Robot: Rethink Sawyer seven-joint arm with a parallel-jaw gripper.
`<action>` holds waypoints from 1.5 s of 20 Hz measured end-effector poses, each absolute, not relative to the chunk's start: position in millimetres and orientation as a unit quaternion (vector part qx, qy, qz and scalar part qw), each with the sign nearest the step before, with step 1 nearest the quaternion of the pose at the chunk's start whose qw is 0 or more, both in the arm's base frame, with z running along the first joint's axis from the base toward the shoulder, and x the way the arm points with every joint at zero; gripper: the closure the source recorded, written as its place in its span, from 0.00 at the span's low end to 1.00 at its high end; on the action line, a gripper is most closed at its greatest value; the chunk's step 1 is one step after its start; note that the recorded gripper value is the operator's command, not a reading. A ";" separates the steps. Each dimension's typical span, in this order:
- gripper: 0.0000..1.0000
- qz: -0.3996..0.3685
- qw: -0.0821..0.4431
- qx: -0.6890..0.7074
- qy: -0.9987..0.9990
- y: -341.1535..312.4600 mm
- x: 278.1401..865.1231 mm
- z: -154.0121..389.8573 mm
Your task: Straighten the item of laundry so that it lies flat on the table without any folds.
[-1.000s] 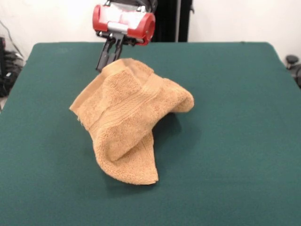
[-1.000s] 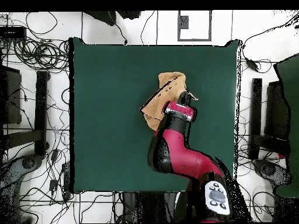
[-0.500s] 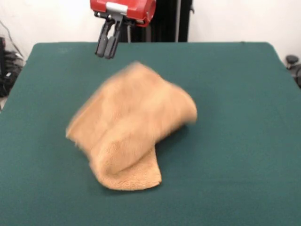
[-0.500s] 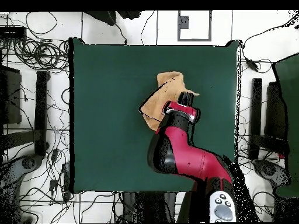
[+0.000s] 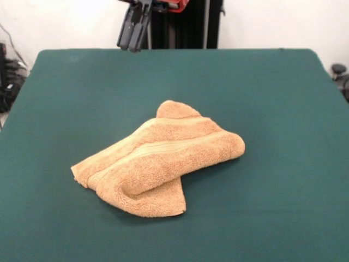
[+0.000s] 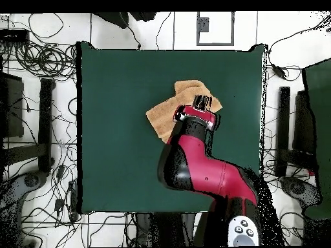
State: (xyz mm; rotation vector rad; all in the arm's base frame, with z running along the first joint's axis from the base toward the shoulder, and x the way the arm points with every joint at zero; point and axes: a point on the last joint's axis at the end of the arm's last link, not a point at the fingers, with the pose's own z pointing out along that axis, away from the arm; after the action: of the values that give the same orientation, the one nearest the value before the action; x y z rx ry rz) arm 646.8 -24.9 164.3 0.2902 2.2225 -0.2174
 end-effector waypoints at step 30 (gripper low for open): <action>1.00 -0.082 0.511 0.031 0.855 -61.0 651.1 122.9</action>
State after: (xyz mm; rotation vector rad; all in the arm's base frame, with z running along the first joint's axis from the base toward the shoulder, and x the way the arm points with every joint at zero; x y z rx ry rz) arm 651.1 -61.0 122.9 0.0738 2.0587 -0.1973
